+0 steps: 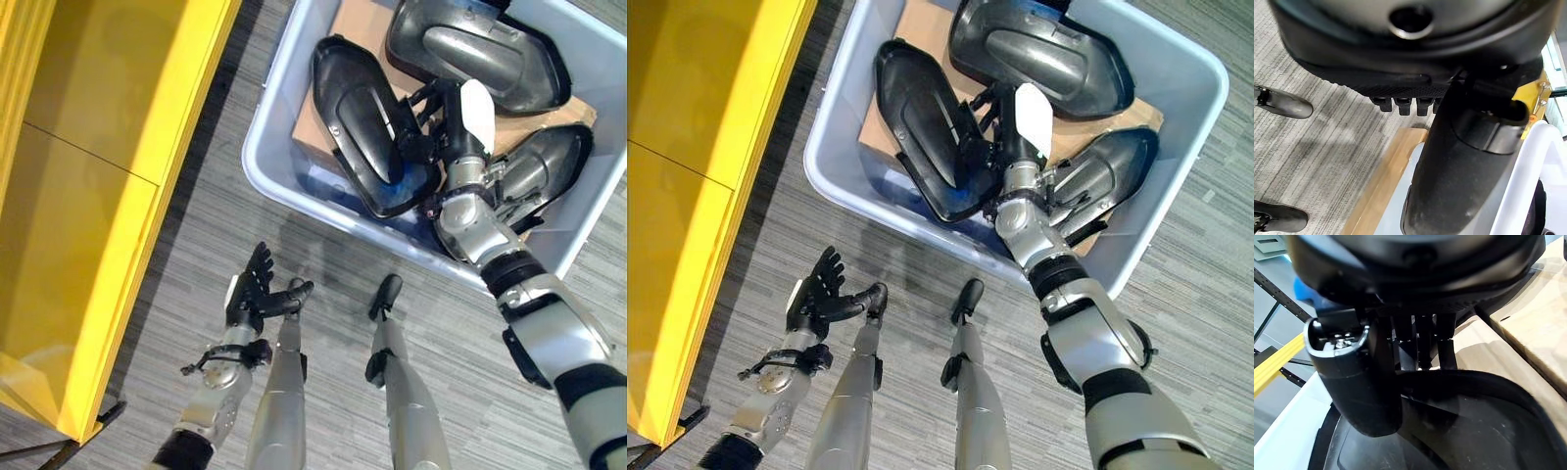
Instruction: Move parts from the plastic box to the shelf.
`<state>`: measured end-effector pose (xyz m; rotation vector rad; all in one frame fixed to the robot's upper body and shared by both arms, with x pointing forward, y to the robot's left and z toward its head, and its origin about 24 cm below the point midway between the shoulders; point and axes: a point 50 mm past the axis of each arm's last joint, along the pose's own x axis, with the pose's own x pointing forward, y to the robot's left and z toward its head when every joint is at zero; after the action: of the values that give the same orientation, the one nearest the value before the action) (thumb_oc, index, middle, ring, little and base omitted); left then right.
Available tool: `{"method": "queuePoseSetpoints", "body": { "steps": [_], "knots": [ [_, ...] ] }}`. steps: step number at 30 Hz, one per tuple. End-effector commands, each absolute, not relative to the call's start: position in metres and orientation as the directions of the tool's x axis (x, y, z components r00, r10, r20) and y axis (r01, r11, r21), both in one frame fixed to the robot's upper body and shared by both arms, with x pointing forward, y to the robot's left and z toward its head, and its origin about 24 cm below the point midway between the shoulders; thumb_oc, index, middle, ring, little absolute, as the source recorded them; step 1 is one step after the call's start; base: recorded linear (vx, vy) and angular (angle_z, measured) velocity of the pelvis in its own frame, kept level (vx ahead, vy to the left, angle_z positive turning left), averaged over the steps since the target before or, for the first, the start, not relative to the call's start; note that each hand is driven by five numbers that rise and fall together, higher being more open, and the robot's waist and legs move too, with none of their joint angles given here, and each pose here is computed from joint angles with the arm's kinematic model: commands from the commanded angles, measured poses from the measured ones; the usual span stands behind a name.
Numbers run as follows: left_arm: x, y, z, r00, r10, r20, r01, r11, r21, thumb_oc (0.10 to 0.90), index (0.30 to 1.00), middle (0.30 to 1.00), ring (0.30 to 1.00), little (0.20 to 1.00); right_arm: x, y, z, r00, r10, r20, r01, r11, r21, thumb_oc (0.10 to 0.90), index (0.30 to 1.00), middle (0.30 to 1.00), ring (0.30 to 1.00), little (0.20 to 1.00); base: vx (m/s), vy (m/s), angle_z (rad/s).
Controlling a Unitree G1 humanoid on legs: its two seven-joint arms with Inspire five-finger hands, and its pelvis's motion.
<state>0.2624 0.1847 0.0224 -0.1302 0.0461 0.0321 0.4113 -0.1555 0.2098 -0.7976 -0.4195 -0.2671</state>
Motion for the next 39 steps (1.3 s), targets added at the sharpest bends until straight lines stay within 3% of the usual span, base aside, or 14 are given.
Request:
{"method": "queuePoseSetpoints", "body": {
  "steps": [1,4,7,17,32,39],
  "knots": [
    [0.265,0.184,0.054,0.993,-0.003,0.121,0.016,0.994,-0.104,0.9,1.0,1.0,1.0,1.0,0.403,-0.131,0.122,0.993,0.002,0.116,0.082,0.694,-0.715,0.4,0.3,0.3,0.3,0.3,0.0,0.0,0.0],
    [0.266,0.184,0.054,0.993,-0.002,0.119,0.014,0.995,-0.102,0.9,1.0,1.0,1.0,1.0,0.402,-0.129,0.125,0.991,0.001,0.136,0.091,0.74,-0.666,0.4,0.3,0.3,0.3,0.3,0.0,0.0,0.0],
    [0.266,0.188,0.052,0.994,0.02,0.107,-0.01,0.995,-0.099,0.9,1.0,1.0,1.0,1.0,0.397,-0.127,0.141,0.976,-0.01,0.218,0.123,0.851,-0.511,0.4,0.3,0.3,0.3,0.3,0.0,0.0,0.0],
    [0.261,0.202,0.048,0.995,0.056,0.078,-0.05,0.996,-0.072,0.9,1.0,1.0,1.0,1.0,0.372,-0.127,0.158,0.933,-0.022,0.36,0.109,0.969,-0.222,0.4,0.3,0.3,0.3,0.3,0.0,-0.003,-0.01],
    [0.242,0.225,0.033,0.996,0.086,-0.007,-0.087,0.996,-0.022,0.9,1.0,1.0,1.0,1.0,0.329,-0.137,0.148,0.907,-0.004,0.421,0.015,1.0,-0.024,0.4,0.3,0.3,0.3,0.3,0.01,-0.01,0.0],
    [0.229,0.237,0.022,0.993,0.092,-0.067,-0.092,0.996,0.014,0.9,1.0,1.0,1.0,1.0,0.312,-0.148,0.134,0.916,0.02,0.4,-0.01,1.0,-0.026,0.4,0.3,0.3,0.3,0.3,0.04,-0.026,-0.04]
  ]
}}
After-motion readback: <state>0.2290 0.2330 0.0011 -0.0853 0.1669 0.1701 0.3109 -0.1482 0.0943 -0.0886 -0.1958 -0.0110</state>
